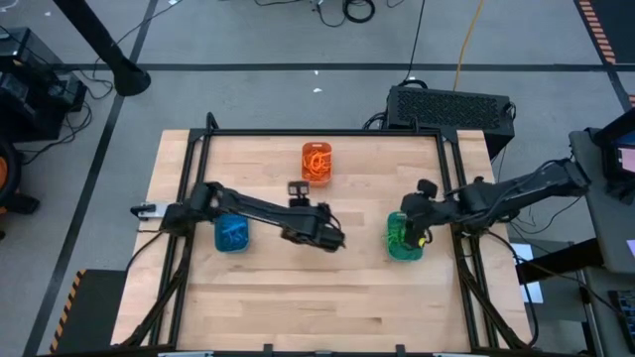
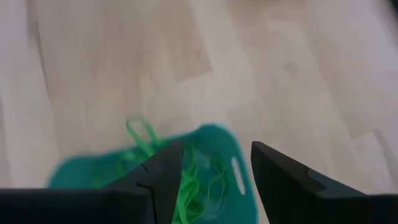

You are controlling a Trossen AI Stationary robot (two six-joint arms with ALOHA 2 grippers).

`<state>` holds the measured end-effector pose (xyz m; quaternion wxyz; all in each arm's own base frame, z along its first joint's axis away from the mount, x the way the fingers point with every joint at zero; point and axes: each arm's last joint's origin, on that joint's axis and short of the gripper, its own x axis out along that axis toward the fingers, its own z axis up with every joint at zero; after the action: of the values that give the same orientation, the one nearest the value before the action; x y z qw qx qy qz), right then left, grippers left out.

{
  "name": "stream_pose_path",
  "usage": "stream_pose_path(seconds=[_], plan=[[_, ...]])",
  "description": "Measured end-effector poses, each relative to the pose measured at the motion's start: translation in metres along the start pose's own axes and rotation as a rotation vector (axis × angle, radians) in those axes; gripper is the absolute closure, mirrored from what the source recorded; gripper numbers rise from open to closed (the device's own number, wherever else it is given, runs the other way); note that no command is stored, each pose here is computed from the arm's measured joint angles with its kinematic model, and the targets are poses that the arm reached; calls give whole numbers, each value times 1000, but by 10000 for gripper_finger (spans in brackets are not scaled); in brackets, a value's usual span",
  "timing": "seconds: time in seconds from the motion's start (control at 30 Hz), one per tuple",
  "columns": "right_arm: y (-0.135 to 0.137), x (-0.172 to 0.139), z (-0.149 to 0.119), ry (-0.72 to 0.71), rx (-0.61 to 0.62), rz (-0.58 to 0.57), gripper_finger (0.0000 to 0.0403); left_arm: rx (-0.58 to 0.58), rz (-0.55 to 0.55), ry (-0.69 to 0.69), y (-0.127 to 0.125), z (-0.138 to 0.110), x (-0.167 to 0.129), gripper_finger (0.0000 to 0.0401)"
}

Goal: Sort rubber bands into baskets
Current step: Put the green rubber band into the green bin

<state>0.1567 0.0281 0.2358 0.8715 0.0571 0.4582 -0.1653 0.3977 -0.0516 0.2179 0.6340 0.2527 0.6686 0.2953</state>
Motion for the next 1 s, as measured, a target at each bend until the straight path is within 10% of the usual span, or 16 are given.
stream_pose_path(seconds=[0.37, 1.0], plan=[[22, 42, -3, 163, -212, 107, 220, -367, -247, -290, 15, -72, 11, 400], [36, 78, -9, 310, -231, 97, 240, -261, -429, -453, -9, -70, 20, 400]])
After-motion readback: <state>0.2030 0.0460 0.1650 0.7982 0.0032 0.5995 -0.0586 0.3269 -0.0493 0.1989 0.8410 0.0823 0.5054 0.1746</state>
